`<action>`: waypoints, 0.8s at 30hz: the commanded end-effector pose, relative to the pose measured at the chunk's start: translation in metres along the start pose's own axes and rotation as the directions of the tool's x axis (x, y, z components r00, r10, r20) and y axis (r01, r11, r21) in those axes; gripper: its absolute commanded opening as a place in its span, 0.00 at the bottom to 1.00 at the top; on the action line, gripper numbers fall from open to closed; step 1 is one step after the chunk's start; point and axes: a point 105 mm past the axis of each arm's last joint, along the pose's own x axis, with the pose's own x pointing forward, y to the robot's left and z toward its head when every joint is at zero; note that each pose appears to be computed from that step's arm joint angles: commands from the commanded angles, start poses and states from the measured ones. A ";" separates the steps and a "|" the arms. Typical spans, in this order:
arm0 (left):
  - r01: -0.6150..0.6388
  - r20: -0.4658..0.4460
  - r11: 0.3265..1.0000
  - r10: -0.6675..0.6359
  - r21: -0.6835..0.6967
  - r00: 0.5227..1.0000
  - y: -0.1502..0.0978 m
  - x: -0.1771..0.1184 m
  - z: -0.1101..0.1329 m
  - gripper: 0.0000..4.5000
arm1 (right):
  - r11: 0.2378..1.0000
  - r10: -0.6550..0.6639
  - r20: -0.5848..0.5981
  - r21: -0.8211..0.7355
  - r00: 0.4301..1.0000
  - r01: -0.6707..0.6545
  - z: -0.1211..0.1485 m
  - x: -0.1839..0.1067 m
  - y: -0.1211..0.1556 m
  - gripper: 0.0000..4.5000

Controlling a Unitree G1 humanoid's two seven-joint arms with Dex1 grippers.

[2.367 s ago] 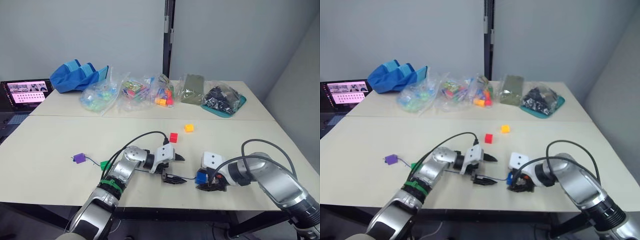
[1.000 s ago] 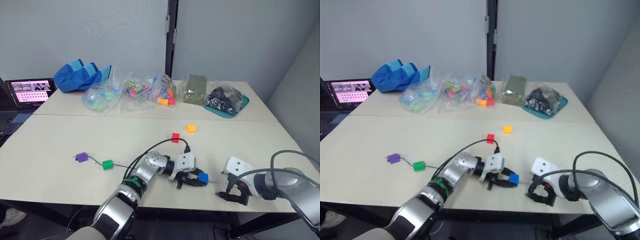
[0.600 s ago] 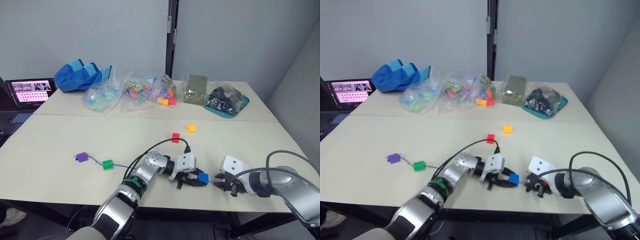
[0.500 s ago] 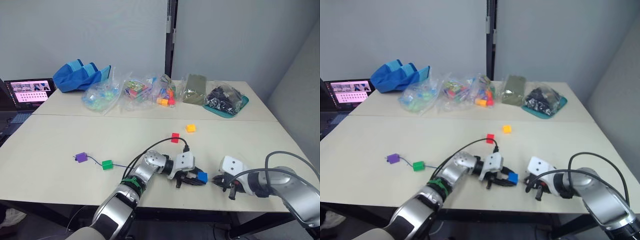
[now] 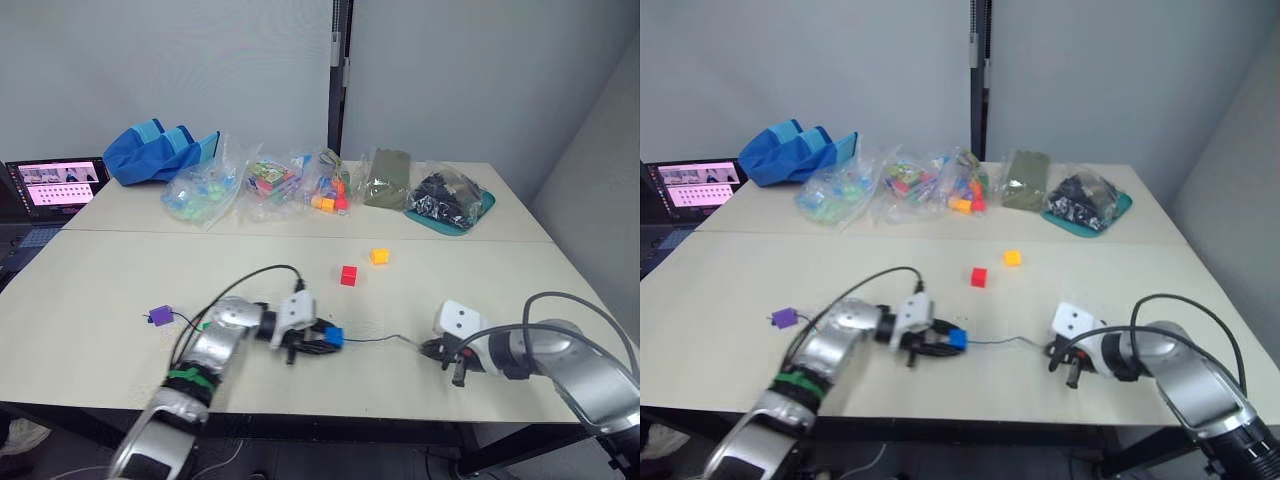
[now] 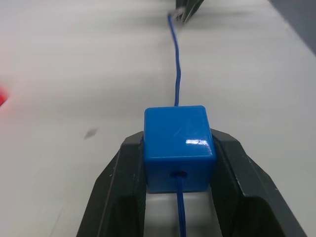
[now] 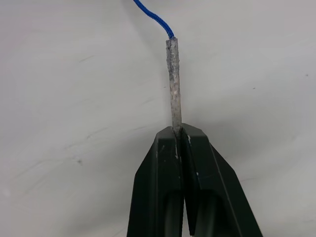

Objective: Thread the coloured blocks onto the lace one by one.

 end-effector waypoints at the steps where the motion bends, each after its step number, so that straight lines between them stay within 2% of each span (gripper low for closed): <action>1: -0.086 -0.059 0.996 0.084 -0.037 0.995 0.008 -0.042 -0.014 0.27 | 0.999 -0.005 0.012 -0.037 1.000 0.006 0.006 -0.002 -0.004 0.00; 5: -0.184 -0.154 0.979 0.169 -0.084 0.973 0.012 -0.094 -0.036 0.27 | 0.999 -0.005 0.026 -0.048 1.000 0.006 0.011 0.000 -0.007 0.00; 10: -0.260 -0.261 0.958 0.221 -0.124 0.940 0.011 -0.142 -0.057 0.27 | 0.998 -0.011 0.067 -0.060 0.998 0.015 0.022 0.004 -0.011 0.00; 14: -0.309 -0.325 0.939 0.249 -0.150 0.912 0.010 -0.170 -0.066 0.27 | 0.998 -0.013 0.072 -0.066 0.997 0.017 0.025 0.005 -0.014 0.00; 16: -0.330 -0.316 0.930 0.268 -0.164 0.910 0.012 -0.181 -0.062 0.51 | 0.998 -0.016 0.074 -0.067 0.997 0.021 0.025 0.005 -0.015 0.00; 22: -0.337 -0.232 0.926 0.295 -0.171 0.927 0.021 -0.187 -0.043 0.94 | 0.998 -0.010 0.076 -0.069 0.997 0.015 0.025 0.006 -0.014 0.00; 23: -0.335 -0.210 0.927 0.299 -0.165 0.931 0.024 -0.185 -0.038 0.99 | 0.998 -0.008 0.077 -0.069 0.997 0.014 0.025 0.007 -0.013 0.00; 24: -0.335 -0.183 0.929 0.306 -0.160 0.934 0.027 -0.184 -0.032 0.99 | 0.998 -0.007 0.078 -0.069 0.997 0.012 0.025 0.007 -0.013 0.00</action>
